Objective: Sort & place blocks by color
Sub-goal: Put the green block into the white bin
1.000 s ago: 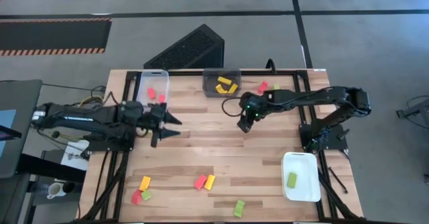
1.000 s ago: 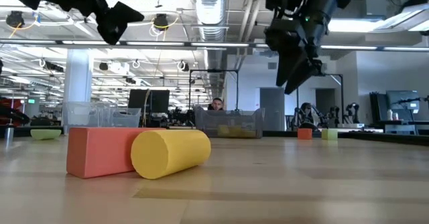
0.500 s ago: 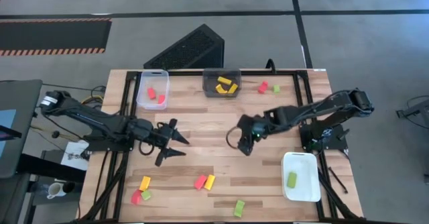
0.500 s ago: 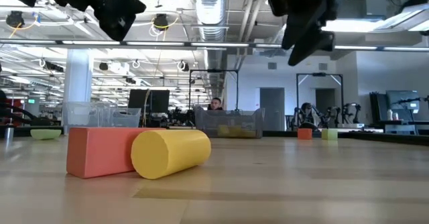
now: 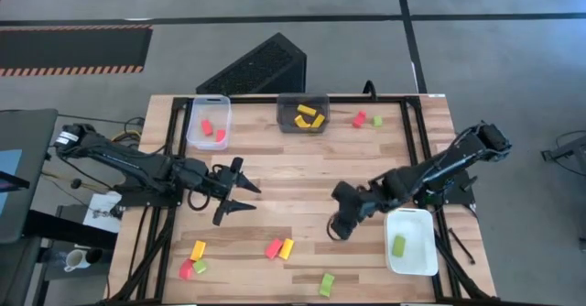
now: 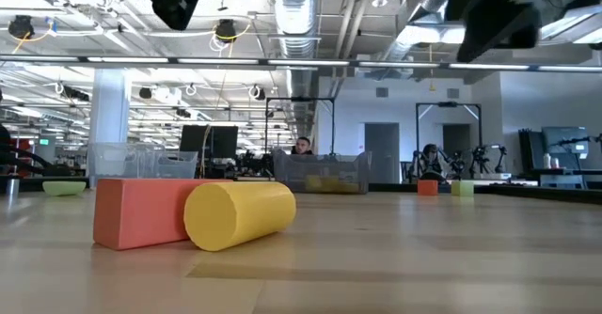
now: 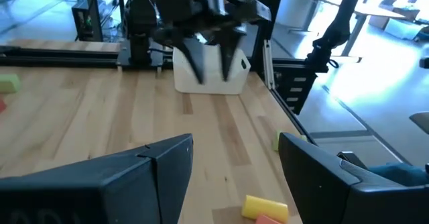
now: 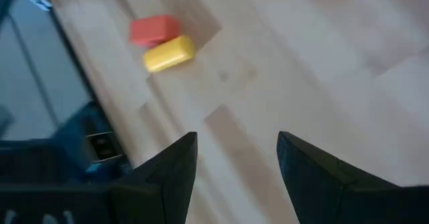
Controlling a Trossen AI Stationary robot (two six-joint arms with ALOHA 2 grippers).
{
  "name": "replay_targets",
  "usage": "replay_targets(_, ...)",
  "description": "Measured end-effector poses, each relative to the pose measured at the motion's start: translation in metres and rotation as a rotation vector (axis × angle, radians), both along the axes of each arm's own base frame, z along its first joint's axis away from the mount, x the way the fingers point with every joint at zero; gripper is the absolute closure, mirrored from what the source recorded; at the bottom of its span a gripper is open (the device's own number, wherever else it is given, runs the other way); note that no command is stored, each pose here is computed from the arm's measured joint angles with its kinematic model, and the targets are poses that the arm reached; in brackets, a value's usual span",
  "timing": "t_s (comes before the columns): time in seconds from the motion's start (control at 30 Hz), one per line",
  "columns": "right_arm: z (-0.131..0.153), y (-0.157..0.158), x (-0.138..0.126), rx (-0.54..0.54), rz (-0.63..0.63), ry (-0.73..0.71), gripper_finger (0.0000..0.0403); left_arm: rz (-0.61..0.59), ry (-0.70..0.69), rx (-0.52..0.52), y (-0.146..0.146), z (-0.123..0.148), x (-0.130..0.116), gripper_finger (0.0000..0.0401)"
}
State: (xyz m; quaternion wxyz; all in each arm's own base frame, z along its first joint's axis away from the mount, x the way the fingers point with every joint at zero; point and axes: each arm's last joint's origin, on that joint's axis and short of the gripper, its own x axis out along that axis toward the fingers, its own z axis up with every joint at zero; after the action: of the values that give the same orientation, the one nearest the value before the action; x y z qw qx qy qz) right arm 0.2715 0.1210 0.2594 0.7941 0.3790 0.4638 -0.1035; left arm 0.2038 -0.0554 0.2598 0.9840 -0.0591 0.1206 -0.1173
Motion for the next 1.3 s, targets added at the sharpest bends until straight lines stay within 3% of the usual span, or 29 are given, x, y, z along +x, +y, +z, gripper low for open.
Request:
replay_targets(0.23,-0.006,0.052,-0.005,0.19,-0.118,0.069,0.0175,-0.012,0.008,0.054,0.0,-0.002,0.0,0.0198)
replay_targets(0.37,-0.008,0.082,0.018,0.266,-0.173,0.144,0.0175,-0.02,0.013,0.087,0.0,-0.003,-0.001,0.0198)
replay_targets(0.63,-0.009,0.116,0.065,0.174,-0.31,0.416,0.0175,-0.05,0.017,0.089,0.0,-0.004,-0.001,0.0198)
replay_targets(0.83,-0.022,0.145,0.089,0.235,-0.369,0.462,0.0175,-0.12,0.022,0.083,-0.002,-0.004,-0.002,0.0198)
replay_targets(1.13,-0.066,0.163,0.1,0.238,-0.491,0.565,0.0175,-0.158,0.007,0.131,-0.003,-0.005,-0.002,0.0198)
replay_targets(1.3,-0.066,0.162,0.097,0.221,-0.528,0.578,0.0175,-0.165,0.0,0.155,-0.003,-0.005,-0.002,0.0198)
